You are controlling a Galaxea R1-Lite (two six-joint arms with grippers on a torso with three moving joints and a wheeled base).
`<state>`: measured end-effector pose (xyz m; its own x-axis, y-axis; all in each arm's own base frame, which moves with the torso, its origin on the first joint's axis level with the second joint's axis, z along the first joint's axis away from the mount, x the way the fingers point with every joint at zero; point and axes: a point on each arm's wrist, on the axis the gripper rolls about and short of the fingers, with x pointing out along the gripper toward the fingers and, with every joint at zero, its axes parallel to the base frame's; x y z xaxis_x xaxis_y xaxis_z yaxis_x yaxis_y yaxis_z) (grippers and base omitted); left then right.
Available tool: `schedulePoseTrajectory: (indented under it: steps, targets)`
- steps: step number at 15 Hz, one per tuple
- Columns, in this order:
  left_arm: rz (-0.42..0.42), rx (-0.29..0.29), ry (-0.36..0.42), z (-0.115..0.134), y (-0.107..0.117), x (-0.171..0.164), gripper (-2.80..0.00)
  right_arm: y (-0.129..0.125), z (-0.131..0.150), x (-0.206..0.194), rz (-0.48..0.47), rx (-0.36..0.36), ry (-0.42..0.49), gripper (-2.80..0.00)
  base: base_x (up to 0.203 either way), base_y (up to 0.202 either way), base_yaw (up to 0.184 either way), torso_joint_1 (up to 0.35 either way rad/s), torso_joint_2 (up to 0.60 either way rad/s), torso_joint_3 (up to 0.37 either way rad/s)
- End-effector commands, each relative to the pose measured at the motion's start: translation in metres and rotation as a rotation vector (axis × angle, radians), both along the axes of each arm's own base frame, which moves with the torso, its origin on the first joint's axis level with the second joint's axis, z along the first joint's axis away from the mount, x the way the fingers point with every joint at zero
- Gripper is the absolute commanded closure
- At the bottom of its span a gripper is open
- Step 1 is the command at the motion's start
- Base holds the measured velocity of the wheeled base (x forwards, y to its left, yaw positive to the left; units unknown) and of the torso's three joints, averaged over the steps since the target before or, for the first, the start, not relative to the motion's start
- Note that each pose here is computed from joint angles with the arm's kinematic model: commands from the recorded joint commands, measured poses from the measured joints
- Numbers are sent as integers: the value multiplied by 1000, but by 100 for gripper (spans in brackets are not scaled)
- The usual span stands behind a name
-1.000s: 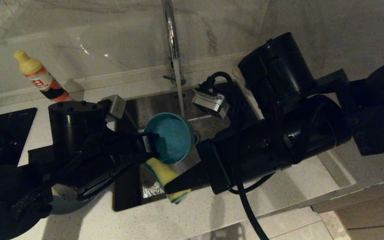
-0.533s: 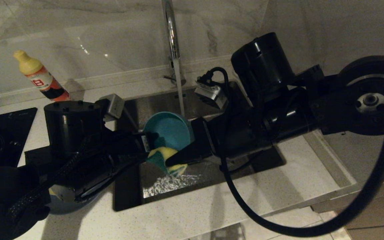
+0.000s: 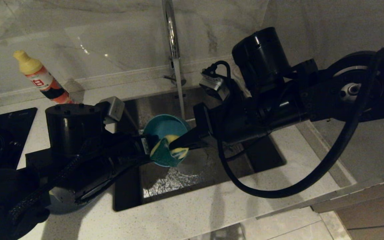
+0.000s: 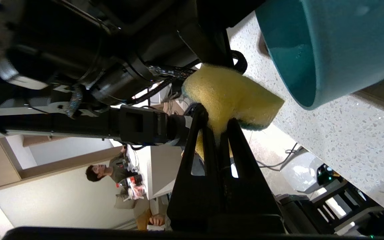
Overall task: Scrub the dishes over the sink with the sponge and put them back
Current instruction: Wipe the bowl
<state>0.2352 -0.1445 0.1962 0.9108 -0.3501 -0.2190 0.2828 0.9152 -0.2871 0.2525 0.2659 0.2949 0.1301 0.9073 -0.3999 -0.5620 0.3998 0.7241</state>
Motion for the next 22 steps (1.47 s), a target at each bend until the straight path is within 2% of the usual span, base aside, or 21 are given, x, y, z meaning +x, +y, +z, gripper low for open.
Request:
schedulePoseTrajectory:
  steps: [1,5,9,15,18,22]
  targets:
    - [4,-8,-8,2,0,1,0,-8,8,-8,2,11,-3,0,0,0,0,0,0,0]
    - [49,10,1,-3,0,3,0,-17,2,-18,9,-9,22,0,0,0,0,0,0,0]
    - [57,-5,-26,0,0,3,0,-9,-9,-10,6,-29,37,0,0,0,0,0,0,0]
    - [58,5,-50,-2,0,3,0,2,3,2,-14,24,34,0,0,0,0,0,0,0]
    - [59,-3,-76,0,0,2,0,8,-1,11,-32,26,57,0,0,0,0,0,0,0]
    - [56,4,-81,1,1,1,0,-1,-1,27,-84,36,60,0,0,0,0,0,0,0]
